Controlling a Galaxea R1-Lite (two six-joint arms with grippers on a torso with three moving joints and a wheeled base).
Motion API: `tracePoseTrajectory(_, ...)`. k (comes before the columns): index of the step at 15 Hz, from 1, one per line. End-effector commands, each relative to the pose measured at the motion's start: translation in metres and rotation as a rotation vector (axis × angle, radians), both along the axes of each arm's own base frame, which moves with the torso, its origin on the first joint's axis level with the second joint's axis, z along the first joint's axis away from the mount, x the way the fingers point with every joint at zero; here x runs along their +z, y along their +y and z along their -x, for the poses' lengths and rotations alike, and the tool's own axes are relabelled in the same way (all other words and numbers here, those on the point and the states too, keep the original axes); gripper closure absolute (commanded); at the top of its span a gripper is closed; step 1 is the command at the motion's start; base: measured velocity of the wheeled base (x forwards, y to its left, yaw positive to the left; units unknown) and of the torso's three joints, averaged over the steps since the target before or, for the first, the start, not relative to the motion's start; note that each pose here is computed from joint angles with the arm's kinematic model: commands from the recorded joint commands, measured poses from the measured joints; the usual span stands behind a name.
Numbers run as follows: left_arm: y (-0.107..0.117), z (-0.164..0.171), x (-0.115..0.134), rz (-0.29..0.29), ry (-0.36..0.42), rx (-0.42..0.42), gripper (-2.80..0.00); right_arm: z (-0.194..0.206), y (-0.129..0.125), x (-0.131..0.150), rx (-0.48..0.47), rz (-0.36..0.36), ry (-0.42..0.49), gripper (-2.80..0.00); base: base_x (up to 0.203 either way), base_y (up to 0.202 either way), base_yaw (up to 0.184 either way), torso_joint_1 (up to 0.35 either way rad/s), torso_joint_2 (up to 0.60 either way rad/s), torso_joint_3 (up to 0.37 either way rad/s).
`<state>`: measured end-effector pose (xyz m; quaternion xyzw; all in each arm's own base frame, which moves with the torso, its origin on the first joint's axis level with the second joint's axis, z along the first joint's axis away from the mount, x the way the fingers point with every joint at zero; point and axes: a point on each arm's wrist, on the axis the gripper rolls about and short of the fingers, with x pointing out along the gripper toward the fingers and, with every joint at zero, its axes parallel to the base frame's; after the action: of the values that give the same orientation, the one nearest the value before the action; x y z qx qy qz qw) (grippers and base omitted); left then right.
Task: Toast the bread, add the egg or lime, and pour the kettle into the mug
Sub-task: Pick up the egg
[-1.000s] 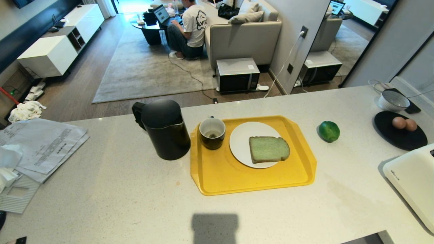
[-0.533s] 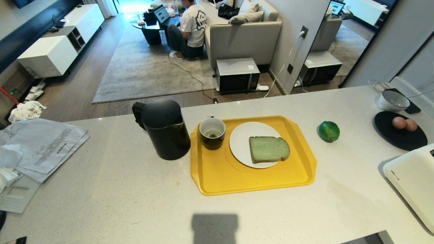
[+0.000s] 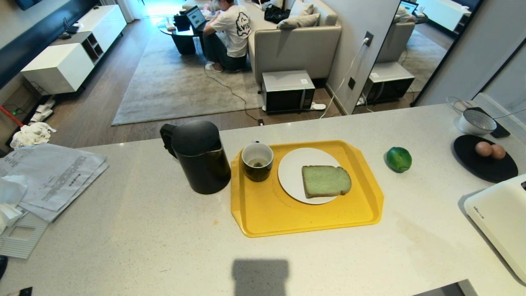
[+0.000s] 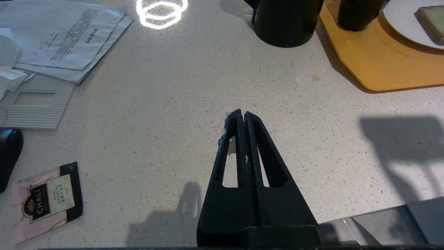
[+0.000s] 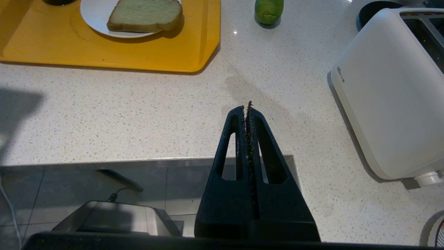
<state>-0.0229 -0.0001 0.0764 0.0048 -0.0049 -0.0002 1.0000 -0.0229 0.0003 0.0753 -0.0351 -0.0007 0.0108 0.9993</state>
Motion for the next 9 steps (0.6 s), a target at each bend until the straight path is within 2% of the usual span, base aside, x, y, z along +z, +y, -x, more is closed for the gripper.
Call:
tracePoseTrajectory(1, 0.0000, 0.0001, 0.0000, 0.000, -0.001, 0.000, 0.00, -0.0002, -0.0001, -0.0001, -0.002, 0.001, 0.002, 0.00, 0.000, 0.000, 0.000, 0.000, 0.00, 0.000)
tracePoseTrajectory(9, 0.0000, 0.0001, 0.0000, 0.000, -0.001, 0.000, 0.00, -0.0001, 0.0000, 0.0000, 0.003, 0.003, 0.002, 0.00, 0.000, 0.000, 0.000, 0.000, 0.00, 0.000)
